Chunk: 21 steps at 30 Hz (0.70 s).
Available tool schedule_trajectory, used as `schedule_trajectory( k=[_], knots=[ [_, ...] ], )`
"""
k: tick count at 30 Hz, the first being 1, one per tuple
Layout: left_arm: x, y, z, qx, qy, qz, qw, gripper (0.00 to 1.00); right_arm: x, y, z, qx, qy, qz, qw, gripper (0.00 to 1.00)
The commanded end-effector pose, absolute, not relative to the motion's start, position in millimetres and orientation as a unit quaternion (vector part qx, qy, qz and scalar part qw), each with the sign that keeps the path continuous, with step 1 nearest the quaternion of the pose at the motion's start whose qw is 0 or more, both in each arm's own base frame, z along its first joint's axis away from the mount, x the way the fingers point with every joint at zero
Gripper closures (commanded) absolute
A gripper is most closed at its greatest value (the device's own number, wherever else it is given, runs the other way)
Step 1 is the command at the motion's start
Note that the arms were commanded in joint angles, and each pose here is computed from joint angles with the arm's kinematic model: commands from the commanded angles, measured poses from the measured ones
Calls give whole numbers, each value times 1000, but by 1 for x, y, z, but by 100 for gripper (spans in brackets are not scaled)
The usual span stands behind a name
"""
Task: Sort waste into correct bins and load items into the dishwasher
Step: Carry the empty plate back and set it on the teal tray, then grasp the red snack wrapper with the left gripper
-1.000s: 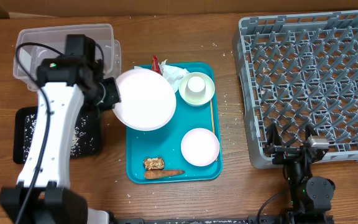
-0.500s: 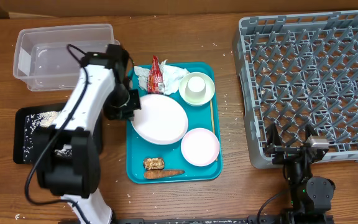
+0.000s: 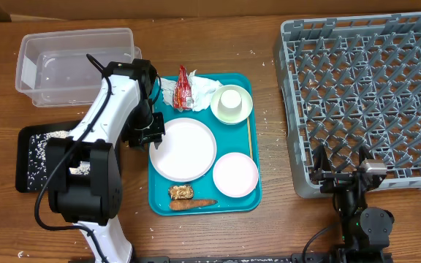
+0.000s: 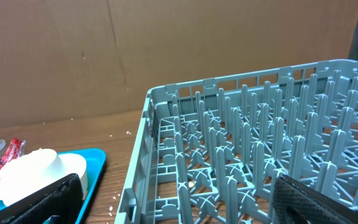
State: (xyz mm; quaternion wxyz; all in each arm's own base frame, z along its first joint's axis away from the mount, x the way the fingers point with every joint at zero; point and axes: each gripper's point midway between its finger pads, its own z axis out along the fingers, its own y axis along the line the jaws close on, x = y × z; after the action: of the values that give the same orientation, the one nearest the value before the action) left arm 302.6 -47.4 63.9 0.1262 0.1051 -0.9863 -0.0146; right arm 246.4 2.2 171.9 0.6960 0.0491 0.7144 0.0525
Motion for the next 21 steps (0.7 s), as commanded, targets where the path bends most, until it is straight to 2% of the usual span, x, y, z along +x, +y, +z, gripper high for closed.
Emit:
schedule_trajectory(
  k=[1, 6, 12, 16, 18, 20, 21],
  knots=[
    [296, -35, 63, 108, -983, -48, 138, 63, 247, 0, 170, 51, 713, 48, 698, 0],
    [297, -35, 69, 112, -983, -50, 137, 62, 247, 0, 170, 51, 713, 48, 698, 0],
    [333, -43, 95, 114, -990, -23, 77, 65, 247, 0, 170, 51, 713, 48, 698, 0],
    [353, -46, 110, 100, -994, -12, 37, 61, 247, 0, 170, 51, 713, 48, 698, 0],
    [362, -47, 112, 97, -995, -8, 20, 58, 247, 0, 170, 51, 713, 48, 698, 0],
    [375, -54, 112, 95, -995, 11, -5, 36, 247, 0, 170, 51, 713, 48, 698, 0],
    [382, -58, 112, 92, -995, 23, -17, 34, 247, 0, 170, 51, 713, 48, 698, 0]
  ],
)
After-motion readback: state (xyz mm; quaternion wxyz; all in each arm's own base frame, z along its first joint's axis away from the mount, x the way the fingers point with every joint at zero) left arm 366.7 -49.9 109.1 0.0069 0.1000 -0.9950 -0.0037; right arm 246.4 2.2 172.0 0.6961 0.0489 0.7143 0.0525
